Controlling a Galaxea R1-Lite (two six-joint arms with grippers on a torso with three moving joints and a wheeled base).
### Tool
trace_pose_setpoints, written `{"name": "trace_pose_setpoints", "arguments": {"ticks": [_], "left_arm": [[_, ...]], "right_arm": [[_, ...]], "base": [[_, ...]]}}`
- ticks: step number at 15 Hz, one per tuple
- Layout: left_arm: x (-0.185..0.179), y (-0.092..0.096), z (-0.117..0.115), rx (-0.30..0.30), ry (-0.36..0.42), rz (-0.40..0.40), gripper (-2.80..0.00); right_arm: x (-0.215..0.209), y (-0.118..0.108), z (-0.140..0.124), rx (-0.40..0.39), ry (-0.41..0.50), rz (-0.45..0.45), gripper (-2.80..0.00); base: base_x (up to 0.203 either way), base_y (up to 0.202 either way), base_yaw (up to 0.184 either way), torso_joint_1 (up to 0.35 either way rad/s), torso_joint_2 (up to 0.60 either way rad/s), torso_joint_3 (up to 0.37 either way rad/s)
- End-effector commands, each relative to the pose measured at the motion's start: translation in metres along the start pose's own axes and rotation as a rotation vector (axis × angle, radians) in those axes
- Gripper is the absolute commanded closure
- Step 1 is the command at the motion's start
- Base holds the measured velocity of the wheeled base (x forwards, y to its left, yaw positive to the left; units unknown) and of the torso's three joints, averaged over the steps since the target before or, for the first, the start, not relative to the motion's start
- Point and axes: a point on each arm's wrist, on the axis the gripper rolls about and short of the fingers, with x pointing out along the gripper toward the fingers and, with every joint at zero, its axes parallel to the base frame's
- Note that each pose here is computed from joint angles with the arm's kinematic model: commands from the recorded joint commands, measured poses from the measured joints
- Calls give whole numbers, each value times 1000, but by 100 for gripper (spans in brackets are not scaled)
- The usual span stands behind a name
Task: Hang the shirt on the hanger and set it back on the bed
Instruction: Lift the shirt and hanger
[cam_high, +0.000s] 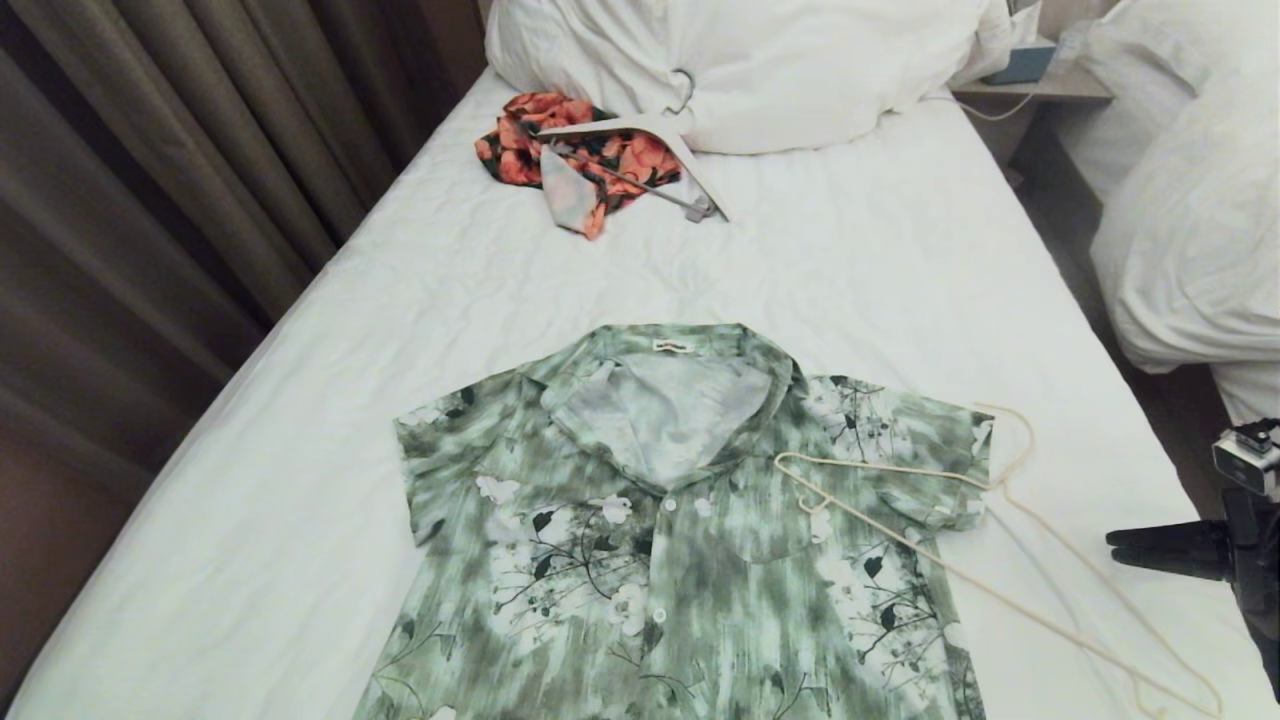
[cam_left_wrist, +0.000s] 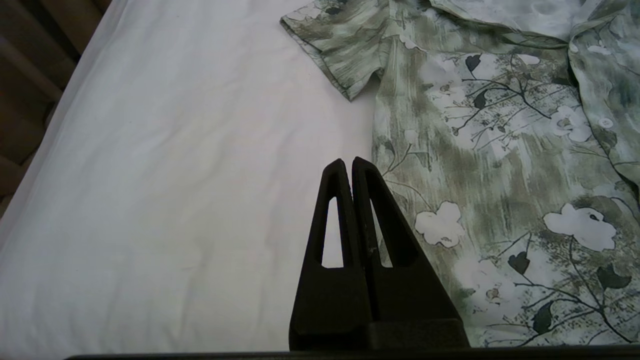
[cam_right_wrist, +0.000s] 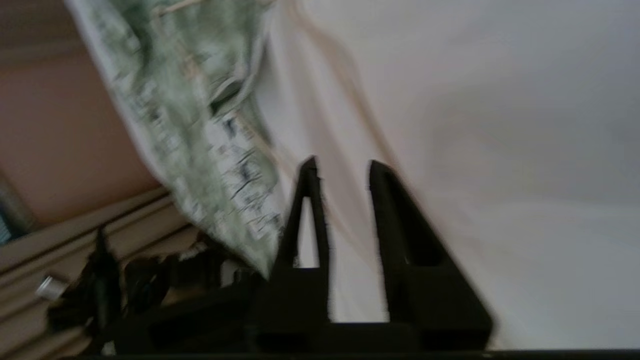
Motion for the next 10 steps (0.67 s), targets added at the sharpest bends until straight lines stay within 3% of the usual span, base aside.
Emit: {"name": "trace_pose_setpoints", "arguments": {"ticks": [1, 4, 10], "left_arm": [[0, 0, 0, 0, 0, 0, 0], [0, 0, 0, 0, 0, 0, 0], [0, 0, 0, 0, 1, 0, 0]], "right_arm": [[4, -5, -1, -26, 22, 29, -280], [13, -7, -6, -108, 70, 53, -280], [16, -9, 2, -188, 41, 68, -280]], "base": [[0, 0, 0, 0, 0, 0], [0, 0, 0, 0, 0, 0], [0, 0, 0, 0, 0, 0]]}}
